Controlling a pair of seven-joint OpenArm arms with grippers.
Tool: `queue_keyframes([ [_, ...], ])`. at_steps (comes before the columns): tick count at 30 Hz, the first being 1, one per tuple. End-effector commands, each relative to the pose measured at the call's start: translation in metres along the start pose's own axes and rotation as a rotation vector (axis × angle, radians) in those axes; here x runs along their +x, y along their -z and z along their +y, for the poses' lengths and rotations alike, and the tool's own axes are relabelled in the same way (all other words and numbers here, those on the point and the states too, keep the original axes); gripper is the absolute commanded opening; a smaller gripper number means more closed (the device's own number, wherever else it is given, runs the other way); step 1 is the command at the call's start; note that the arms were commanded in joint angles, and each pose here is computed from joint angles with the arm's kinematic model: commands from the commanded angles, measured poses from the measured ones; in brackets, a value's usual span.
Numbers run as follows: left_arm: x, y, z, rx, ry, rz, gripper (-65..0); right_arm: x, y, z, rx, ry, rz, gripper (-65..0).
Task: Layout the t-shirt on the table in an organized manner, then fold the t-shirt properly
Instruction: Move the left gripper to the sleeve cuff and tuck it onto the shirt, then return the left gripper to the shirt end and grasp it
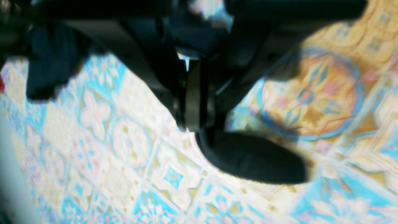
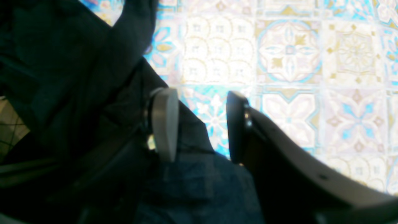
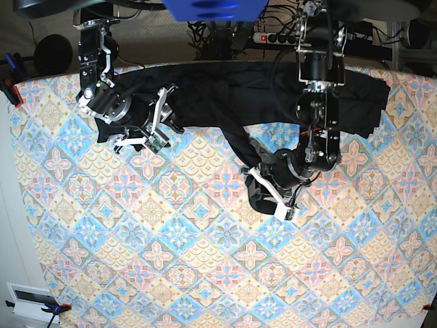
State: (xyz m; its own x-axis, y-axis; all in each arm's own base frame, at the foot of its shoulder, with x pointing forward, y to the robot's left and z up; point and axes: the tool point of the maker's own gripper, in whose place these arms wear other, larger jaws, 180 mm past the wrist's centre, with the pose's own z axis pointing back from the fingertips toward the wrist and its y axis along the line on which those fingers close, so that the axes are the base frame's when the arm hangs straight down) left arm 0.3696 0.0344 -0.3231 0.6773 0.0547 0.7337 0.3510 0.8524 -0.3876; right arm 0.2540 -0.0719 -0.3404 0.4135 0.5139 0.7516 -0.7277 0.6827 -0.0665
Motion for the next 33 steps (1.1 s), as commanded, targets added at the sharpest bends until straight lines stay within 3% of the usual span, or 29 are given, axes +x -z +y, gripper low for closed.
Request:
queue_keyframes([
  [1, 0.023, -0.013, -0.012, -0.022, 0.043, -0.072, -65.0, 0.012, -0.003, -0.002, -0.004, -0.011, -0.043, -41.2],
  [6, 0.010, -0.060, -0.023, 0.015, 0.171, -0.039, -65.0, 0.012, -0.003, -0.002, -0.004, -0.011, -0.043, -41.2],
  [9, -0.018, -0.080, -0.008, 0.061, 0.192, 0.034, -65.0, 0.012, -0.003, -0.002, -0.004, -0.011, -0.043, -41.2],
  [14, -0.057, -0.119, 0.047, 0.179, 0.097, 0.111, -65.0, 0.014, -0.003, -0.002, -0.004, -0.011, -0.057, -41.2],
  [20, -0.073, -0.199, 0.099, 0.230, -0.109, 0.095, -65.0, 0.016, -0.003, -0.002, -0.004, -0.011, -0.068, -41.2],
  [28, -0.075, -0.277, 0.119, 0.255, -0.243, 0.062, -65.0, 0.010, 0.000, -0.001, 0.005, 0.001, -0.054, -41.2],
  [33, -0.080, -0.285, 0.128, 0.285, -0.255, 0.077, -64.8, 0.015, 0.007, 0.018, 0.062, -0.023, -0.058, -41.2],
])
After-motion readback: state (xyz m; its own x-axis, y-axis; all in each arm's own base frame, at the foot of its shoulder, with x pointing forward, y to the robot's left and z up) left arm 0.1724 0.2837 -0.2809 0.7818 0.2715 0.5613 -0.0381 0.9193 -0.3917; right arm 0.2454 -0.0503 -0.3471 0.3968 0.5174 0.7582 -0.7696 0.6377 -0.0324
